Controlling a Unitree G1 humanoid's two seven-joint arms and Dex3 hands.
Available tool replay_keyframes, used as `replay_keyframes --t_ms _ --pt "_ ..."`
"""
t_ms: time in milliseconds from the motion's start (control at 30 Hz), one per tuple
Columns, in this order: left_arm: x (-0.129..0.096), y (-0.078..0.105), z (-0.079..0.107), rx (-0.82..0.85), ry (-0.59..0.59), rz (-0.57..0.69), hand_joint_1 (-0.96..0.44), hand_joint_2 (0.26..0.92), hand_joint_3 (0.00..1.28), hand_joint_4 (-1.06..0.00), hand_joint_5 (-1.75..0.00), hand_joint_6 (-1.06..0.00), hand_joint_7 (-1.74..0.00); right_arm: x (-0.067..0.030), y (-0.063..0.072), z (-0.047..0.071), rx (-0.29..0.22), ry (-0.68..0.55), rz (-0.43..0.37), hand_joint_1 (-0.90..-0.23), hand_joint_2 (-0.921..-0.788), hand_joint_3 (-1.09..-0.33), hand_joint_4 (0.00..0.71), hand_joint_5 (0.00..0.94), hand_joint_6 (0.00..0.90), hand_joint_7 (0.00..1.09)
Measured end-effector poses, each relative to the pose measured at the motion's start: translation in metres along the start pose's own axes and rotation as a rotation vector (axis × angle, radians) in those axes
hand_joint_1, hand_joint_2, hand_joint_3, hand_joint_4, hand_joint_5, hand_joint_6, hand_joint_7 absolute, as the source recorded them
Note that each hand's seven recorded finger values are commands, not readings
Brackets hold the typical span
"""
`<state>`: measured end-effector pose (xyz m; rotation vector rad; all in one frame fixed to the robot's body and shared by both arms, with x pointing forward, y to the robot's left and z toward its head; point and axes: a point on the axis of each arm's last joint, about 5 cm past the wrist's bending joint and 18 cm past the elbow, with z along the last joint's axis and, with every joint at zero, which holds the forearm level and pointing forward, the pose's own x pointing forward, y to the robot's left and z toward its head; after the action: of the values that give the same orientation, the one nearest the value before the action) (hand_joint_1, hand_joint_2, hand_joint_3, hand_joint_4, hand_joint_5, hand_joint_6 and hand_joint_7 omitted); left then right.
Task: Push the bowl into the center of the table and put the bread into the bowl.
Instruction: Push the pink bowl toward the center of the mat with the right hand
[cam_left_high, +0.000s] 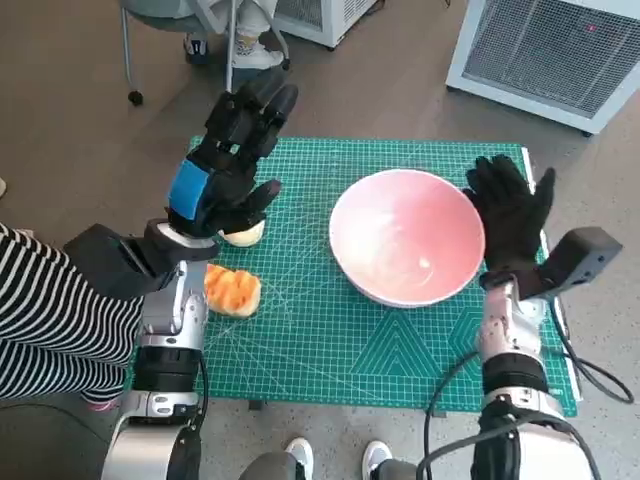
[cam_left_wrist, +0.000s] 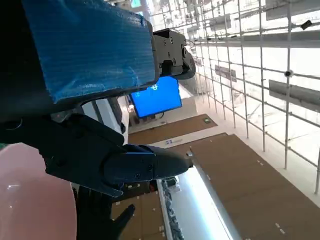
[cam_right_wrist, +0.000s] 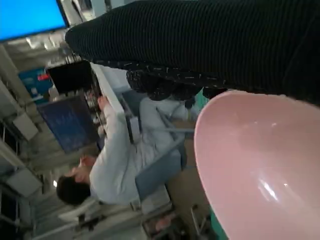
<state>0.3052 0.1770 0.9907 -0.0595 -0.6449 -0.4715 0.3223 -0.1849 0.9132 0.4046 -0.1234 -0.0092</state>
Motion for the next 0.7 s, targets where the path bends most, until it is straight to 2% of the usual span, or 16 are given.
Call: replay_keyframes --t_ms 300,433,700 --pt "-0.001 0.000 0.000 0.000 0.003 0.001 -0.60 0.921 0.42 -0.10 -0.05 0.00 -0.43 0.0055 0.016 -0.003 0.048 0.024 0.026 -0.615 -0.921 -0.883 0.129 0.000 0.119 0.21" --pt "-0.001 0.000 -0.001 -0.001 0.005 0.002 -0.60 0.921 0.42 -0.11 -0.05 0.00 -0.43 0.0070 0.021 -0.004 0.060 0.033 0.037 -0.639 -0.921 -0.841 0.122 0.000 0.119 0.20" --pt "-0.005 -0.001 -0.002 -0.003 0.012 0.005 -0.60 0.921 0.42 -0.11 -0.04 0.00 -0.42 0.0093 0.024 -0.002 0.047 0.029 0.053 -0.659 -0.921 -0.820 0.121 0.002 0.125 0.19"
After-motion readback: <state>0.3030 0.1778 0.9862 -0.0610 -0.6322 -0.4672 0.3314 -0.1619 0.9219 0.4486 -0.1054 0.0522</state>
